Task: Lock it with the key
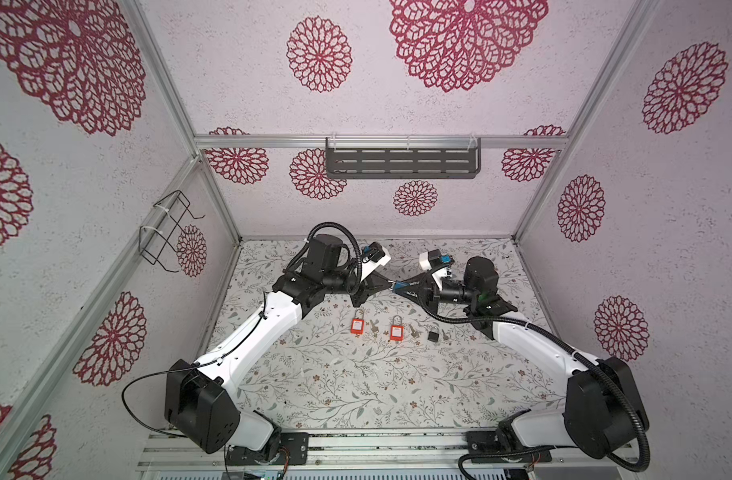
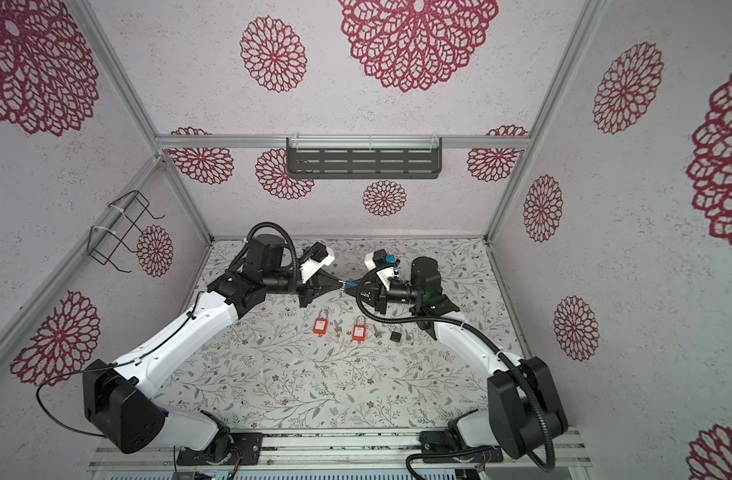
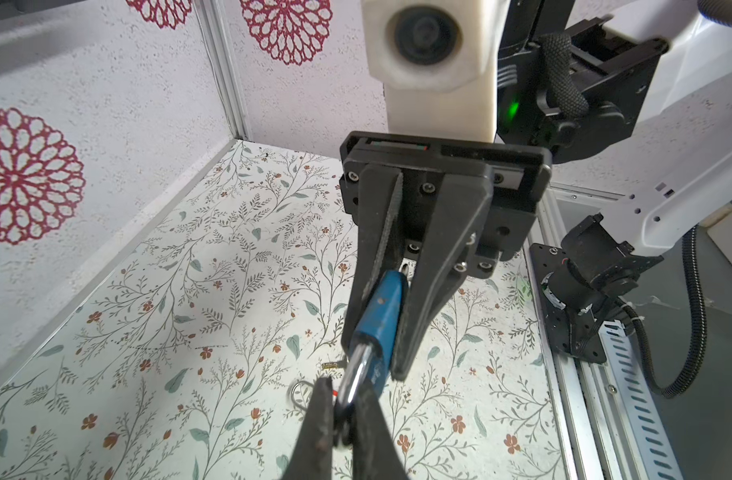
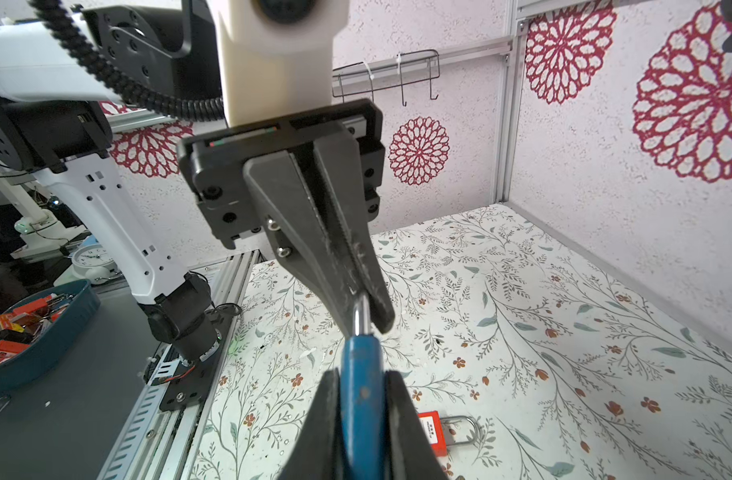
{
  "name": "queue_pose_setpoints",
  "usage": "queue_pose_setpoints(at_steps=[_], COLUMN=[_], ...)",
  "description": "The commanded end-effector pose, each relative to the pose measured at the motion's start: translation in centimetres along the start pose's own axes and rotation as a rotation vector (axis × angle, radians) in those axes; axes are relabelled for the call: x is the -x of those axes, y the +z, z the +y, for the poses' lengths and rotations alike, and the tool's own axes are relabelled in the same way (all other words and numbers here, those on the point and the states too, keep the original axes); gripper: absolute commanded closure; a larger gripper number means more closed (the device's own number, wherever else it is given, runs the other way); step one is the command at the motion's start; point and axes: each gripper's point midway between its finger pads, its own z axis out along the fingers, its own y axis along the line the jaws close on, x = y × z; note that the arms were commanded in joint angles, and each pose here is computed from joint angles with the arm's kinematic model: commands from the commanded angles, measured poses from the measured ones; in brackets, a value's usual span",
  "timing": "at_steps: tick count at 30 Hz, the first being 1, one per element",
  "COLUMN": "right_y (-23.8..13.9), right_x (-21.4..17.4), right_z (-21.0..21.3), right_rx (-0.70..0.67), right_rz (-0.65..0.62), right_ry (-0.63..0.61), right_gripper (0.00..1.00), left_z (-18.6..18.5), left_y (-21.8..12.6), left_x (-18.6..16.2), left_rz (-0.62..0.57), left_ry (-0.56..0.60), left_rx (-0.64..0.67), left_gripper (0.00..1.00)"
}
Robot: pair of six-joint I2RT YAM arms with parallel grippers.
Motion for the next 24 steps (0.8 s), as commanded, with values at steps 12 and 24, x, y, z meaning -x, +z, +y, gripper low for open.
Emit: queue_pose_setpoints(at_steps=[12,24], right_y=[-2.4,-5.2], right_x=[1.6,-1.3], right_z=[3.1,4.8], right_rx=[-0.135,-0.220], right_rz=[0.078,0.197], right_ry=[-0.251,-0.208], right_gripper=[0.61,0.52], left_z=[-3.1,-2.4], left_y=[-2.4,-3.4], left_x=[0.9,1.0], left_rz=[-0.046,-0.025], left_ry=[0.074,0.101], left_rx=[-0.121,-0.067], left_gripper=[1.00,1.00])
